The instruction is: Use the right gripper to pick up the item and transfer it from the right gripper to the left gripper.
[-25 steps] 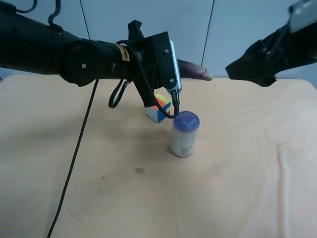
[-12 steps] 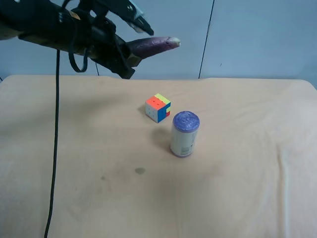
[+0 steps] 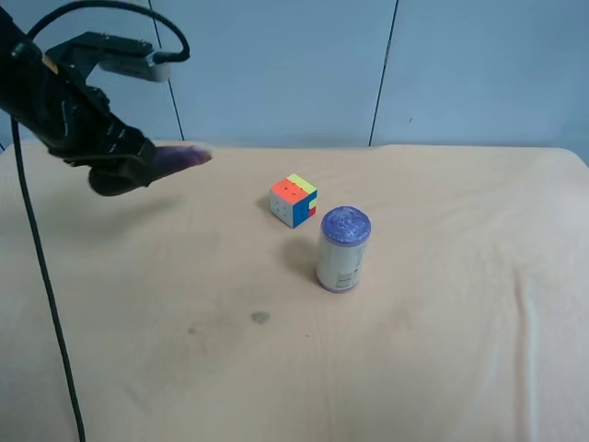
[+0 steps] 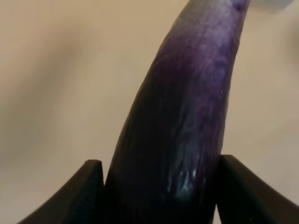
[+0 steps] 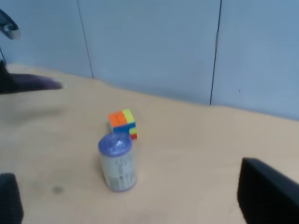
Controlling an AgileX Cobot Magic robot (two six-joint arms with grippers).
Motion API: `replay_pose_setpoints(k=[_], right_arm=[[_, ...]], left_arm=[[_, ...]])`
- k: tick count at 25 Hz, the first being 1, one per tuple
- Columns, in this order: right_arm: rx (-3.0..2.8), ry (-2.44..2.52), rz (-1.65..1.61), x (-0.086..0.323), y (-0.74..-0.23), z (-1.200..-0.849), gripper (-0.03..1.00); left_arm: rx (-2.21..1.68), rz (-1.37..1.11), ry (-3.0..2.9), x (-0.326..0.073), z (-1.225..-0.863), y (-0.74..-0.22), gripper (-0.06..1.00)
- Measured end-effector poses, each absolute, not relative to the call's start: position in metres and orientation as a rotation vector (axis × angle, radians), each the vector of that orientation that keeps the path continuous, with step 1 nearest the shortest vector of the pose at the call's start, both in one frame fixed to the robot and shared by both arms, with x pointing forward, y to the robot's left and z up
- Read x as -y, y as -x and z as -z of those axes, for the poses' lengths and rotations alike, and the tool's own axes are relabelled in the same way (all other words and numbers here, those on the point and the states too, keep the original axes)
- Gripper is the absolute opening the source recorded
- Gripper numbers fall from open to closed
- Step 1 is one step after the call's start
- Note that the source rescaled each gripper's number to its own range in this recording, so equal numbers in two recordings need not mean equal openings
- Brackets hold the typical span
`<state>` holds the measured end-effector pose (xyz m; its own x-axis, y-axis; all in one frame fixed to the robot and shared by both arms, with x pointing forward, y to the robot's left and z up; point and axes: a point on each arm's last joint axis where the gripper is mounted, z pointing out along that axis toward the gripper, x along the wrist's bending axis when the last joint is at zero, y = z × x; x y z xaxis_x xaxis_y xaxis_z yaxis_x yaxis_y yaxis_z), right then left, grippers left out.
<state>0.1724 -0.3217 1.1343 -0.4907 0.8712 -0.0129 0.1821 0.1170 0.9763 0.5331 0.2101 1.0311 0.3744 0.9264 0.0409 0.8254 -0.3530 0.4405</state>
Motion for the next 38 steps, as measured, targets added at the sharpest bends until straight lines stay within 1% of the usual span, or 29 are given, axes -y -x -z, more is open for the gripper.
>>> replay_pose_setpoints(k=[3, 6, 8, 13, 19, 27, 33, 34, 35, 36, 37, 38], right_arm=[[-1.885, -1.099, -1.351, 0.311, -0.193, -1.107, 0.83], [-1.965, -1.158, -1.289, 0.301, -0.212, -1.078, 0.83], [-1.99, -1.175, -1.271, 0.298, -0.218, -1.068, 0.83], [-1.977, -1.17, -1.28, 0.297, -0.22, -1.068, 0.83], [-1.976, -1.17, -1.281, 0.297, -0.22, -1.068, 0.83], [-1.976, -1.17, -1.281, 0.297, -0.22, -1.068, 0.83], [-1.974, -1.169, -1.276, 0.298, -0.22, -1.068, 0.83], [-1.972, -1.171, -1.275, 0.298, -0.22, -1.068, 0.83], [-1.964, -1.178, -1.271, 0.298, -0.22, -1.068, 0.83], [-1.953, -1.189, -1.264, 0.297, -0.22, -1.068, 0.83], [-1.935, -1.206, -1.253, 0.297, -0.22, -1.068, 0.83], [-1.913, -1.228, -1.24, 0.296, -0.22, -1.068, 0.83]], left_arm=[[-1.616, -0.456, -2.384, -0.222, -1.029, -0.529, 0.0], [-1.643, -0.465, -2.406, -0.224, -1.028, -0.528, 0.0], [-1.654, -0.458, -2.411, -0.225, -1.028, -0.527, 0.0], [-1.668, -0.447, -2.455, -0.228, -1.018, -0.522, 0.0], [-1.639, -0.431, -2.492, -0.226, -0.982, -0.526, 0.0], [-1.636, -0.381, -2.53, -0.22, -0.945, -0.541, 0.0], [-1.639, -0.371, -2.534, -0.22, -0.941, -0.542, 0.0], [-1.638, -0.372, -2.532, -0.22, -0.94, -0.542, 0.02], [-1.641, -0.374, -2.526, -0.219, -0.94, -0.543, 0.12], [-1.642, -0.377, -2.52, -0.219, -0.94, -0.543, 0.25], [-1.642, -0.379, -2.515, -0.219, -0.94, -0.543, 0.41], [-1.642, -0.38, -2.513, -0.219, -0.941, -0.543, 0.54]])
